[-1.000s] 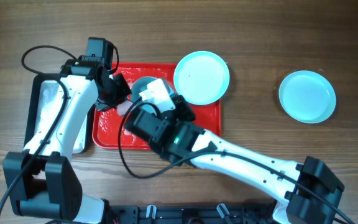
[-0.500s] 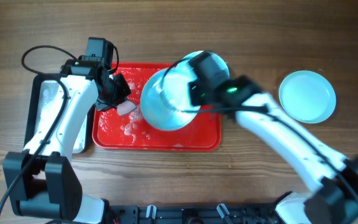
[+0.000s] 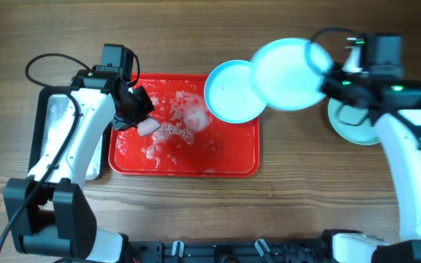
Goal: Clean dirty plates on tray and stack at the side
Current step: 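Carry the plate right and set it on the first cleaned plate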
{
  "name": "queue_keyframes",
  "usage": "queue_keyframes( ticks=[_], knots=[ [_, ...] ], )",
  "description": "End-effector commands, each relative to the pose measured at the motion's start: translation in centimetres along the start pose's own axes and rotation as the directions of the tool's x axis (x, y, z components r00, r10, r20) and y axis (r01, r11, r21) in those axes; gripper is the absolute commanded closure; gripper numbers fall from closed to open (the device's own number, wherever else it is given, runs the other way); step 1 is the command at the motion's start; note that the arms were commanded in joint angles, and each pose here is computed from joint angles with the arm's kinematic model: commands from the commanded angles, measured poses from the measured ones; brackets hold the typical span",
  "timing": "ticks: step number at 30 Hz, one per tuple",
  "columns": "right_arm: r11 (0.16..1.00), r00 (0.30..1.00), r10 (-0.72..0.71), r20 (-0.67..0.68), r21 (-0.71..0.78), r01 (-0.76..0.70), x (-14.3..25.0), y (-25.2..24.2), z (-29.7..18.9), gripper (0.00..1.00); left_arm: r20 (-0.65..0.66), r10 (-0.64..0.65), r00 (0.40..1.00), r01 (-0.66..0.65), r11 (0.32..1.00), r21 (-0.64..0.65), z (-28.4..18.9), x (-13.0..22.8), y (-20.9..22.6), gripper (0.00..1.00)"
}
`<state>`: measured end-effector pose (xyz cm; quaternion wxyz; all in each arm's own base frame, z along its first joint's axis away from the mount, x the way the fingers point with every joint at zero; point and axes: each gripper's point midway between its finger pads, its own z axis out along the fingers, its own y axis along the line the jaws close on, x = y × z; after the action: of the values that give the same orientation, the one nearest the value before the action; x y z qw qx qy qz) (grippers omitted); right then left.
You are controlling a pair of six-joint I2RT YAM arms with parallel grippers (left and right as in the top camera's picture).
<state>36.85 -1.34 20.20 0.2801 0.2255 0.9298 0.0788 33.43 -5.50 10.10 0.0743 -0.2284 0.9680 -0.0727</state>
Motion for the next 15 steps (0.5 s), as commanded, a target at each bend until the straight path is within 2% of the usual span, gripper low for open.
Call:
queue_keyframes(
  ticks=[1, 8, 15],
  knots=[
    [0.983, 0.987, 0.141, 0.082, 0.111, -0.149, -2.7, -5.6, -0.8, 0.96, -0.003, 0.025, 1.0, -0.025, 1.0, 0.008, 0.0, -0.1, -0.3, 0.96],
    [0.888, 0.933, 0.352, 0.082, 0.285, -0.36, -2.8, -15.6, 0.8, 0.96, -0.002, 0.025, 1.0, -0.025, 1.0, 0.008, 0.0, -0.2, -0.3, 0.96],
    [0.808, 0.877, 0.481, 0.02, 0.378, -0.452, 0.0, -20.8, 4.4, 0.96, -0.002, 0.025, 1.0, -0.025, 1.0, 0.008, 0.0, -0.2, -0.3, 0.96]
  ],
)
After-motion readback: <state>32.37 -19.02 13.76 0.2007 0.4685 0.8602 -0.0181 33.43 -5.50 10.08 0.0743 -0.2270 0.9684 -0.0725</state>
